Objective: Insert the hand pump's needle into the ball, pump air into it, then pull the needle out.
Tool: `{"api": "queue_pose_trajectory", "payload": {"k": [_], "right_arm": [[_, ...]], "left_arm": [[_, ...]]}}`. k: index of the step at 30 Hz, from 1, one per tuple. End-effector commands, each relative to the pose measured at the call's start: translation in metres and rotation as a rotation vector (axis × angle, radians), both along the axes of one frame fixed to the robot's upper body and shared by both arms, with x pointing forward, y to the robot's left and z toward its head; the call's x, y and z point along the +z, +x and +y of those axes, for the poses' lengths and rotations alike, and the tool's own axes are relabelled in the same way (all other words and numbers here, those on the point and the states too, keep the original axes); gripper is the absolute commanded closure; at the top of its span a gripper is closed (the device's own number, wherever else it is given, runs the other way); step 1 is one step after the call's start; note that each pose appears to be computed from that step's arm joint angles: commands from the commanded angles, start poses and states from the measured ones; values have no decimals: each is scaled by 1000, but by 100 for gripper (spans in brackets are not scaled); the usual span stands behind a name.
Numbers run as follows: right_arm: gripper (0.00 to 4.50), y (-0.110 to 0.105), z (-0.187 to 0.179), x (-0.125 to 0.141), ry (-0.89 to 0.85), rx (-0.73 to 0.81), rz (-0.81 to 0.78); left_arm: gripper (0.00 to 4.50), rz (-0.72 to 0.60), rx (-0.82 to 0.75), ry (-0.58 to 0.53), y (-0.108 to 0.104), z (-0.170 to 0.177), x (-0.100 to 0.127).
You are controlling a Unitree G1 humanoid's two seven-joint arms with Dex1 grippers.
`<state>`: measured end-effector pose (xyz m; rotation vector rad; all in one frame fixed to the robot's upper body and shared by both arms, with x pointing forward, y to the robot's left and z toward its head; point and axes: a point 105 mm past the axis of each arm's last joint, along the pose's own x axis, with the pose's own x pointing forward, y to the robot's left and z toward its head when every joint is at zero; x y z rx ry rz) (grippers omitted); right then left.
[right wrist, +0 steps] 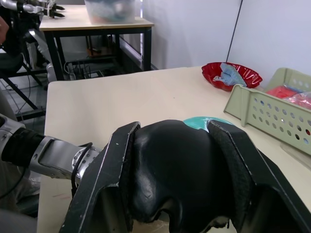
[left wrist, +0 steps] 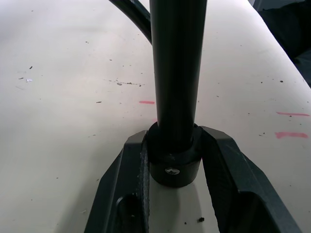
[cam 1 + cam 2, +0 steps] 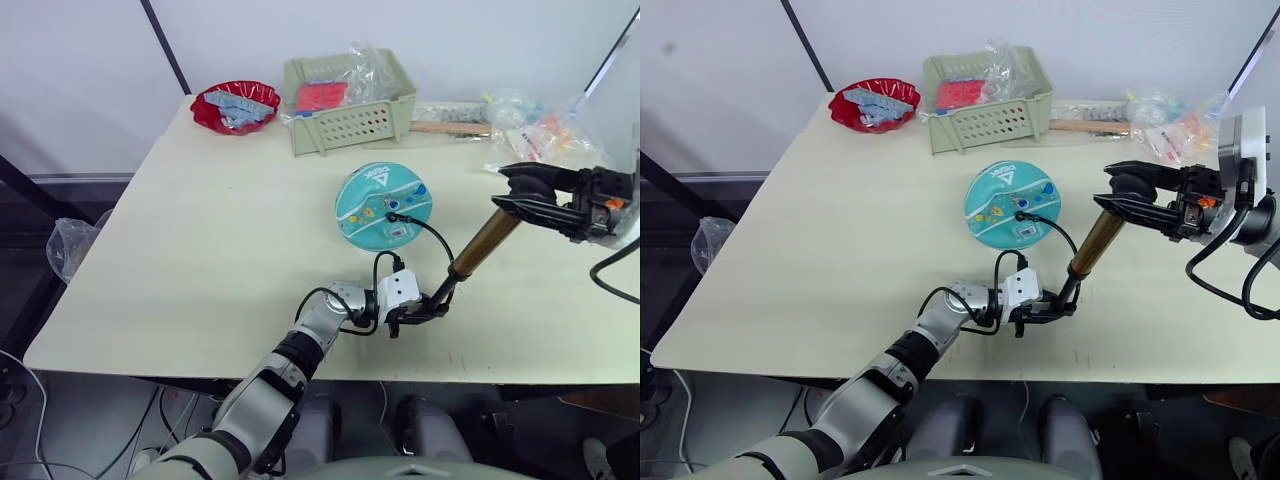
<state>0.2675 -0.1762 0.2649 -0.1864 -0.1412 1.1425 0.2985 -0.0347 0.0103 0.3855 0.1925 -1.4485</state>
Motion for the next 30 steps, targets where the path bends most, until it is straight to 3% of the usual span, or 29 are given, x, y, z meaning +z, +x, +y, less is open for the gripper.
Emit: {"api": "queue_pose_trajectory", "payload": {"k": [1,21,25,30], "right_arm": [[271,-5,-1,-6,-20,-30,-47],[271,0,10,-138,-154,-125,108],[271,-2,11,-145,-157,-128,93],[271,0,7,-121,-110,-122,39]], "left_arm": [[343,157,30,216,-21,40,-61],[343,153,53,209,-19,41,-58],[343,153,55,209,-19,40,-58],[343,152,53,212,-18,40,-58]]}}
